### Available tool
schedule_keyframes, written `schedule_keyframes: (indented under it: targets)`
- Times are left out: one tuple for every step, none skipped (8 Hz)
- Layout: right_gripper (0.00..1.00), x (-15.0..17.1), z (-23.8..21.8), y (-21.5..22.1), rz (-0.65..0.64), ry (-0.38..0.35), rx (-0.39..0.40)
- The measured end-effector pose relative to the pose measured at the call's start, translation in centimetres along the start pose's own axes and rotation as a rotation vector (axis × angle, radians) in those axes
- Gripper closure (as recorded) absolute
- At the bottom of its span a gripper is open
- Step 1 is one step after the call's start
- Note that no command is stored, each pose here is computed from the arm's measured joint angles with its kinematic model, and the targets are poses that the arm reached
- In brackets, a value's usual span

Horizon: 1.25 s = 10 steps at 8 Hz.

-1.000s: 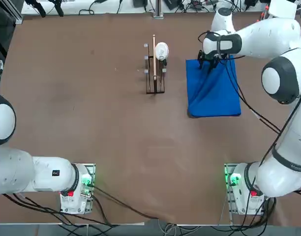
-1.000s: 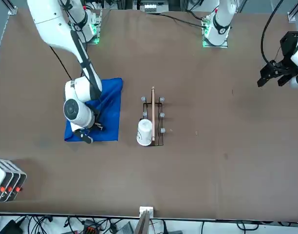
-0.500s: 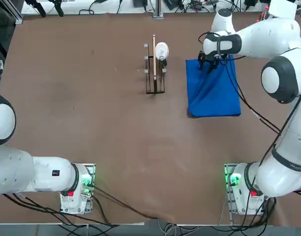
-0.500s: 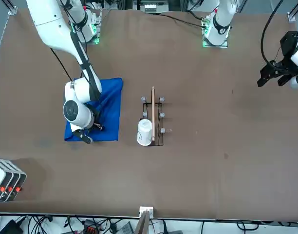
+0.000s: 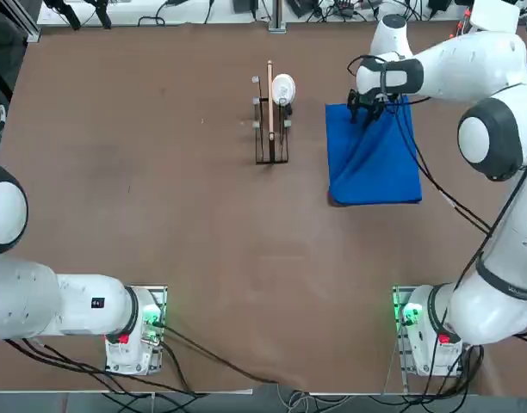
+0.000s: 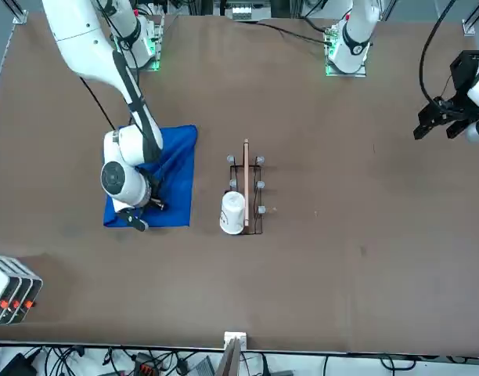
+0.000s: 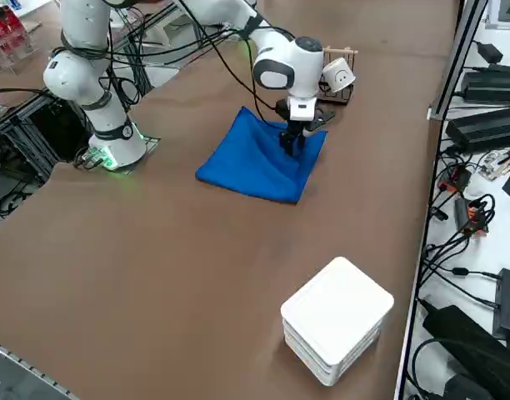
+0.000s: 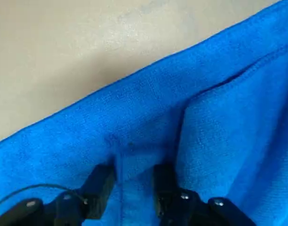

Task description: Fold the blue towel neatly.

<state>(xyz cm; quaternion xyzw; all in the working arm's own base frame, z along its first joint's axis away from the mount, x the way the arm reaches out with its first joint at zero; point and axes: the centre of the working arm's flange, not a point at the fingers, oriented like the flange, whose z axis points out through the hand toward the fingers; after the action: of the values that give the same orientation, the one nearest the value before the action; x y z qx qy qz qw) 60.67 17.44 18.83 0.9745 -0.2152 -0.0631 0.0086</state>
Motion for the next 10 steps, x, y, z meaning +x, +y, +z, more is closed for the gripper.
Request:
schedule_keyframes:
  targets:
    - [0.51, 0.09, -0.01, 0.12, 0.003, -0.002, 0.000]
    - [0.53, 0.11, -0.03, 0.16, 0.005, -0.004, 0.000]
    - [0.57, 0.11, -0.06, 0.17, 0.005, -0.004, 0.000]
    - [0.61, 0.12, -0.12, 0.17, 0.005, -0.004, 0.000]
    - [0.69, 0.09, -0.23, 0.18, 0.005, -0.006, -0.001]
    - [0.77, 0.09, -0.29, 0.18, 0.005, -0.006, -0.001]
    - [0.87, 0.08, -0.34, 0.20, 0.005, -0.006, -0.001]
    - [0.93, 0.08, -0.36, 0.20, 0.005, -0.007, -0.001]
    - [0.98, 0.08, -0.37, 0.22, 0.006, -0.007, -0.002]
    - [0.98, 0.08, -0.38, 0.22, 0.006, -0.007, -0.002]
